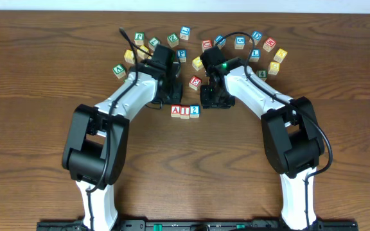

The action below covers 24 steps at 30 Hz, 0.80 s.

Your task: Spell out AI2

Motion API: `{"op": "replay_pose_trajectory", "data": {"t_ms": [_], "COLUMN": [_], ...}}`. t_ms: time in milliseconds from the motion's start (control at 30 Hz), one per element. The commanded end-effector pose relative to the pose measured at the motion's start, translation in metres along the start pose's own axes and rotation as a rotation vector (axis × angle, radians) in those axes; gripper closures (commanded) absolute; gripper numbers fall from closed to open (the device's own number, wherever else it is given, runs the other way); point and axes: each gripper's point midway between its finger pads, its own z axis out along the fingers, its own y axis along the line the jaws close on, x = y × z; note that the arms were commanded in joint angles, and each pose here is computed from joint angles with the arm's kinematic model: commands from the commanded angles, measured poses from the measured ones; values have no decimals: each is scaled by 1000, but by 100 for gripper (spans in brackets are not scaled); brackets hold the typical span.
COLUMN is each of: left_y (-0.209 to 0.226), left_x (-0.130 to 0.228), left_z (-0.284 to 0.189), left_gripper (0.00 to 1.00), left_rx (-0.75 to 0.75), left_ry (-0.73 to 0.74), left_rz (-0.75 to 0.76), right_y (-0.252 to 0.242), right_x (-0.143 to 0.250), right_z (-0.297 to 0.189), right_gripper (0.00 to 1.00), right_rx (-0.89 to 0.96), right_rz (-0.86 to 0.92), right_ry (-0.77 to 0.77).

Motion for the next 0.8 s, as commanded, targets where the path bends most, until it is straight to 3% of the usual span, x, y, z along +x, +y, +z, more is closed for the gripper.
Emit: {"op": "replay_pose_trajectory", "data": {"t_ms": [0, 767], "left_y": [-5, -3], "left_x": [7, 18], "left_z": [1, 1], "left_gripper": [92, 92], "left_rx": [11, 1], "left_ry": [20, 64], "left_rz": [6, -3], "right_y": [-3, -3], "right_x": [-1, -1], "right_z": [-7, -7], "right_gripper": [58, 56], "right_rx": [7, 7], "right_rz": [17, 17], "right_ry": [-16, -17]}}
